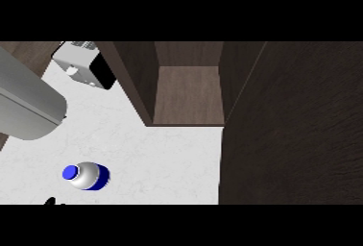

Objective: Pick up the bottled water, place it into the cabinet and close the cabinet

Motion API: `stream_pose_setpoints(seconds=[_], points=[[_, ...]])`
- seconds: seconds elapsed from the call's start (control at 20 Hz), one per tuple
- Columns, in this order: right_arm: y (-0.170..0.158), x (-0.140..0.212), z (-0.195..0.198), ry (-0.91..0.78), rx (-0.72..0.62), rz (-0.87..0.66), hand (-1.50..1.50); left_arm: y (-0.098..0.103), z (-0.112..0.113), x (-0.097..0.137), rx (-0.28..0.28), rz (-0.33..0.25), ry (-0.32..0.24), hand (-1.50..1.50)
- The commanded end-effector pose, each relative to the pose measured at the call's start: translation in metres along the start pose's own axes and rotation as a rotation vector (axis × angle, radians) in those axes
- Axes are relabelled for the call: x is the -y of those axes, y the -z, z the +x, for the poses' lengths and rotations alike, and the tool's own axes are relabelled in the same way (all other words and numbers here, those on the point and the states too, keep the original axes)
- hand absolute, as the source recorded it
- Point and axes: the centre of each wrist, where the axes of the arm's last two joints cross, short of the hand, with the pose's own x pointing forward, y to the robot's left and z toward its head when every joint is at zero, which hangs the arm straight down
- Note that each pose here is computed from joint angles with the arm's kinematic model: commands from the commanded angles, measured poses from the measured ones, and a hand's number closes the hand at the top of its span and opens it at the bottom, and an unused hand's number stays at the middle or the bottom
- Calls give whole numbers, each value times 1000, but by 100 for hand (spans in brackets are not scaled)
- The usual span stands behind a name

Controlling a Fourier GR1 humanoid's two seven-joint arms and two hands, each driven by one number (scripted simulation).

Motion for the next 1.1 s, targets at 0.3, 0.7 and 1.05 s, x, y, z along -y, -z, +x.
stream_pose_setpoints(seconds=[0.3,0.7,1.05], points=[[-21,-7,42,92,83,19,-150,-8,19,-20,97,81,68,-150],[-30,-5,45,69,67,56,-150,-4,5,-65,42,137,111,-150],[-37,3,42,80,77,75,-150,38,-19,-96,36,122,176,-150]])
